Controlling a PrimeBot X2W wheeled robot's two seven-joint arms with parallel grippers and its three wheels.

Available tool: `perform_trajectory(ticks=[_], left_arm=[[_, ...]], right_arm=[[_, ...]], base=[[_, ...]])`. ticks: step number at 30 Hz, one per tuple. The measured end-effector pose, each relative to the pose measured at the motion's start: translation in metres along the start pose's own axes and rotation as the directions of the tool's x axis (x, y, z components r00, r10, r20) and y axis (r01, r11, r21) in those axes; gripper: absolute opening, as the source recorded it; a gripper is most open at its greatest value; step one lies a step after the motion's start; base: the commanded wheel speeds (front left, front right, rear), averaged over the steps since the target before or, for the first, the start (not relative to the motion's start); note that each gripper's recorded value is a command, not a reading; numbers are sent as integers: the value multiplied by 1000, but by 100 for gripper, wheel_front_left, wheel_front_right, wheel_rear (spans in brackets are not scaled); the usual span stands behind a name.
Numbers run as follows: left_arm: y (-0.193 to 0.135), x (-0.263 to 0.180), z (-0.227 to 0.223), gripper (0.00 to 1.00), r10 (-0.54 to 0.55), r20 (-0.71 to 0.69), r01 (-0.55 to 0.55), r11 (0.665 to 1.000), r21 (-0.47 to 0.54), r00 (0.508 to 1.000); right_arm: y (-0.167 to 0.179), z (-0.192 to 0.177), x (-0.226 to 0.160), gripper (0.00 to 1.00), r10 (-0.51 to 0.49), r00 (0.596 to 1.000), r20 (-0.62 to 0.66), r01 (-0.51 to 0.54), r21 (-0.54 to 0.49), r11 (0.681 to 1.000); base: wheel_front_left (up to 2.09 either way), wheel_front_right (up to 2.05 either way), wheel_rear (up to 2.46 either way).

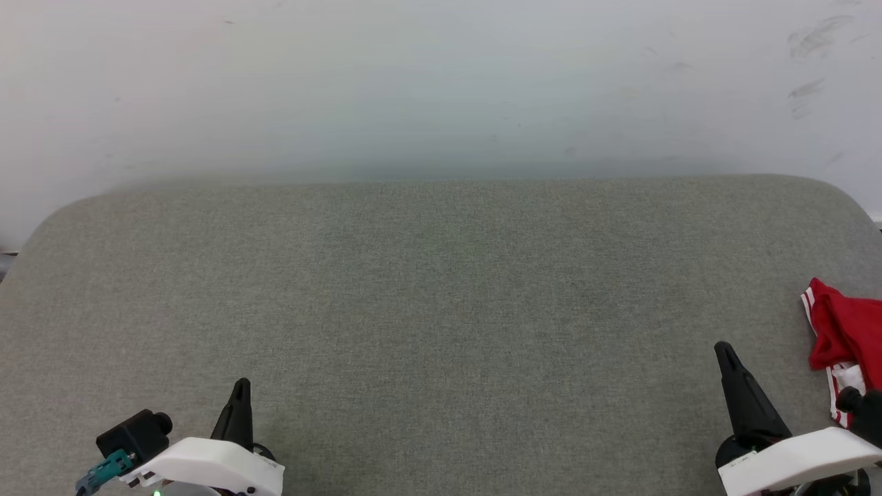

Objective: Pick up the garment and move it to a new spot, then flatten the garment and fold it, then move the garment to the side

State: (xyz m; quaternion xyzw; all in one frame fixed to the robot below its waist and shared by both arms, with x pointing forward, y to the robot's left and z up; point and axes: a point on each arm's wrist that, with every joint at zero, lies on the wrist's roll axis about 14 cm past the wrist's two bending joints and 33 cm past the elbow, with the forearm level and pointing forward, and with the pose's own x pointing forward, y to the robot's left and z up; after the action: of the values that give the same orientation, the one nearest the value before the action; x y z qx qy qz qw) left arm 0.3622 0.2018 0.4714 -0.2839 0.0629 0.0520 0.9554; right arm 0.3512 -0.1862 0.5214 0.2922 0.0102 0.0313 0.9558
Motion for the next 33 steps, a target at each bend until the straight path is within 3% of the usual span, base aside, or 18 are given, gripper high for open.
perform_trajectory(ticks=[13,33], left_arm=[[-1,5,2,0,-3,-16,0,982,-190,1000],[-8,10,5,0,-37,-22,24,903,-430,999]], right_arm=[[-2,0,8,0,1,1000,11,-4,185,983],[-8,-2,16,0,-13,1000,14,6,418,908]], base=[[0,0,0],[0,0,0]])
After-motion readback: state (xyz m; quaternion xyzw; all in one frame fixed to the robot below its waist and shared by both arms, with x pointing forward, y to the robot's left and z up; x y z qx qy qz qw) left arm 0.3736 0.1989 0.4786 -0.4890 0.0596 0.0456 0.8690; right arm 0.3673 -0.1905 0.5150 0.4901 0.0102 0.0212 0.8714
